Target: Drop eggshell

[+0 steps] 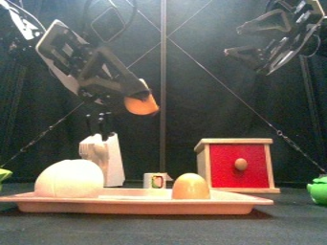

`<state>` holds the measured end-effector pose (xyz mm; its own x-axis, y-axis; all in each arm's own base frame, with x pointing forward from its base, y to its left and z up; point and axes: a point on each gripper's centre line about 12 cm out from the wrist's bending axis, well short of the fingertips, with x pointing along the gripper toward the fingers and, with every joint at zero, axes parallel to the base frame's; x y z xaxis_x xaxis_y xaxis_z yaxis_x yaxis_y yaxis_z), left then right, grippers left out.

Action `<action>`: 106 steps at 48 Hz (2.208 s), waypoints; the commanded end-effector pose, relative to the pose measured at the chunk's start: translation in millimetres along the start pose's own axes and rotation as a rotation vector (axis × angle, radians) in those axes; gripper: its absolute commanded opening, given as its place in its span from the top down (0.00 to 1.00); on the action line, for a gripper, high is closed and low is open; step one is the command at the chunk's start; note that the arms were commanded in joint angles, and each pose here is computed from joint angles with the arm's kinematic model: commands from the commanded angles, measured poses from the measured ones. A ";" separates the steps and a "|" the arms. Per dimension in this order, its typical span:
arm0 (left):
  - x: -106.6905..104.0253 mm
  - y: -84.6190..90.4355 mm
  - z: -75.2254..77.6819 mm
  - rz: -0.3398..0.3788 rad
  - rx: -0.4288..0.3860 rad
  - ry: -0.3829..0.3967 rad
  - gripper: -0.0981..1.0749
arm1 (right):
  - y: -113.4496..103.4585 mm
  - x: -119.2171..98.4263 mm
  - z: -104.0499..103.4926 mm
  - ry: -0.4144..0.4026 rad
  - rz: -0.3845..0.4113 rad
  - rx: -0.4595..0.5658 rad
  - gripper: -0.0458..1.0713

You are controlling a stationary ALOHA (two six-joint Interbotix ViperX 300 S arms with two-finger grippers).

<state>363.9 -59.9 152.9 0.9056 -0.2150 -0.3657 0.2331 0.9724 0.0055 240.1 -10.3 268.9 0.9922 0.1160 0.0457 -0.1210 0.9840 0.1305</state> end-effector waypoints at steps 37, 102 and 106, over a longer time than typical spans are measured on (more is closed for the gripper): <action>24.3 21.7 4.6 0.051 -0.032 -0.007 0.08 | 1.0 1.0 4.6 -0.015 0.005 0.002 0.15; -88.1 -2.9 33.8 0.023 -0.059 -0.330 0.08 | -1.1 1.6 -1.1 0.001 -0.005 0.020 0.15; -88.4 -2.9 34.2 0.023 -0.058 -0.332 0.08 | -0.6 1.7 -1.0 0.000 -0.005 0.024 0.15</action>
<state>293.6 -45.7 210.6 0.9777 -0.1985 -0.0690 0.1955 0.9796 -0.0474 241.1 -11.3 263.2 0.9936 0.1091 0.0289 -0.1123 0.9820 0.1516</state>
